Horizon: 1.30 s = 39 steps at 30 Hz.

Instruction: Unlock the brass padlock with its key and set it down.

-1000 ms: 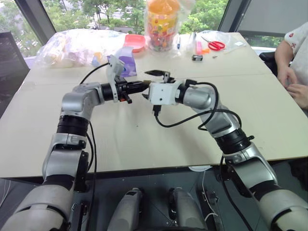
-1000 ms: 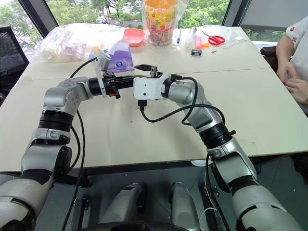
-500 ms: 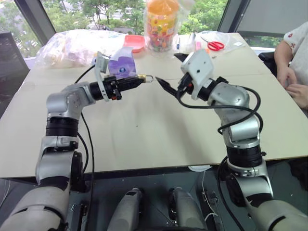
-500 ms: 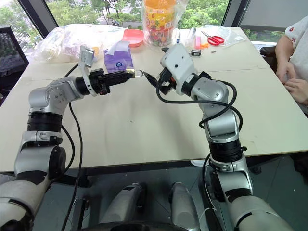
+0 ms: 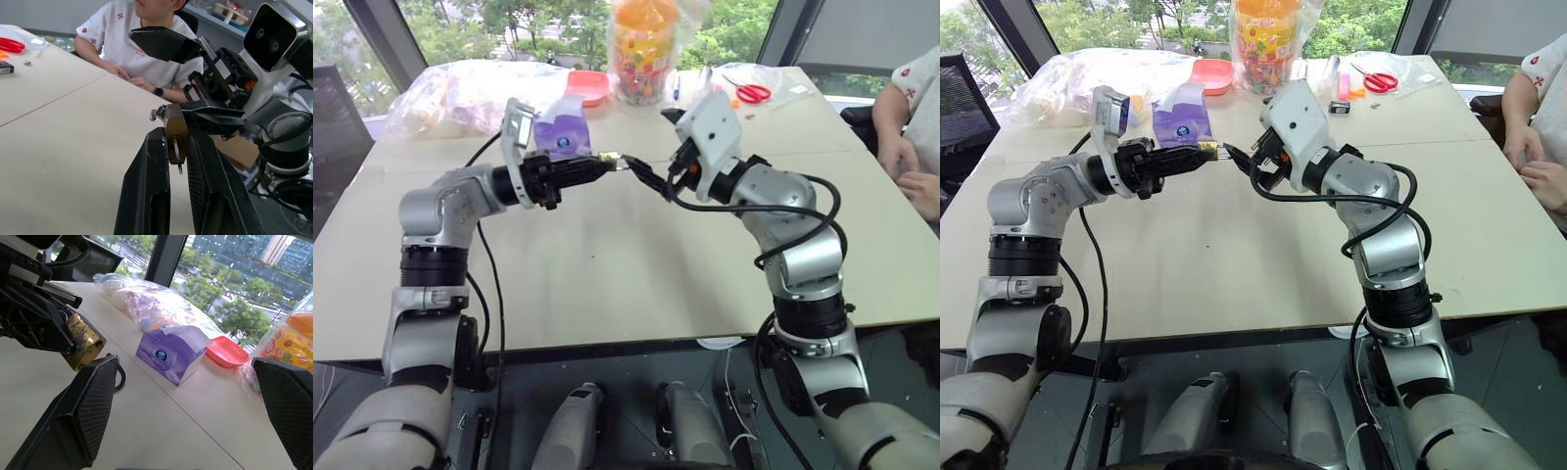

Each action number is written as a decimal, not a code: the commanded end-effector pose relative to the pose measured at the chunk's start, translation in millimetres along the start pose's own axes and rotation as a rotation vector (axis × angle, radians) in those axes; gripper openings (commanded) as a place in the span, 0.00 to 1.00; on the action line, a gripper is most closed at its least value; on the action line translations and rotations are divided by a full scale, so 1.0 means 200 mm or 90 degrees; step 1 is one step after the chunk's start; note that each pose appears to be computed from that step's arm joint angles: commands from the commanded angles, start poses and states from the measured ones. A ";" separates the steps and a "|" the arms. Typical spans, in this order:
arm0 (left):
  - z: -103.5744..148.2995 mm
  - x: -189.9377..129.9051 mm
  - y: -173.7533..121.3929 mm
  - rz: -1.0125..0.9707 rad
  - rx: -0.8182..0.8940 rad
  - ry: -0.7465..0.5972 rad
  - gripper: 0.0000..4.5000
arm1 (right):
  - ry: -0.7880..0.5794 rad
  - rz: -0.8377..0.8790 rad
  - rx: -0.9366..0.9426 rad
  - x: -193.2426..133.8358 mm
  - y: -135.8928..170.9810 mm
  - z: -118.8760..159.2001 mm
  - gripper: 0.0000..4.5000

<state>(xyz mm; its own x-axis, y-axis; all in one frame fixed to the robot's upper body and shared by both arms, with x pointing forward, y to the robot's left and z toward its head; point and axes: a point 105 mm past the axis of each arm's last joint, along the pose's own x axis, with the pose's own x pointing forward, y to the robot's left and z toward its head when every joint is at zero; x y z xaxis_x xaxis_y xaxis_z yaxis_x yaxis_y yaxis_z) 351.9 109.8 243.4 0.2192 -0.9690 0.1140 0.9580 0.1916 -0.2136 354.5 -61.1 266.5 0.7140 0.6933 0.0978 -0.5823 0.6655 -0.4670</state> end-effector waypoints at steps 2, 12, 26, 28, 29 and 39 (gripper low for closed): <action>0.06 -0.01 -0.06 -0.030 0.039 -0.011 0.00 | -0.014 0.012 0.004 0.00 0.01 0.05 0.99; 0.06 -0.01 -0.05 -0.026 0.053 -0.004 0.00 | 0.026 0.070 0.061 -0.02 0.06 0.00 0.99; -0.31 0.19 0.13 0.077 -0.127 0.067 0.00 | 0.353 0.103 0.108 -0.44 0.07 -0.34 0.99; -0.38 0.28 0.13 0.055 -0.227 0.059 0.00 | 0.353 0.103 0.135 -0.47 0.09 -0.30 0.99; -0.43 0.31 0.13 0.044 -0.245 0.071 0.00 | 0.351 0.100 0.137 -0.47 0.10 -0.29 0.99; -0.56 0.41 0.17 0.051 -0.326 0.094 0.00 | 0.372 0.059 0.151 -0.44 0.16 -0.32 0.99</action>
<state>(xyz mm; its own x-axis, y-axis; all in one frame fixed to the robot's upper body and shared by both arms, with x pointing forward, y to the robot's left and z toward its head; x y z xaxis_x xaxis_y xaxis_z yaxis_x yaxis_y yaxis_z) 379.1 21.1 126.8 0.2276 -0.9700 -0.0853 0.6942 0.2231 -0.6844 297.8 -119.3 182.0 0.6889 0.5402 -0.4833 -0.6902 0.6926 -0.2096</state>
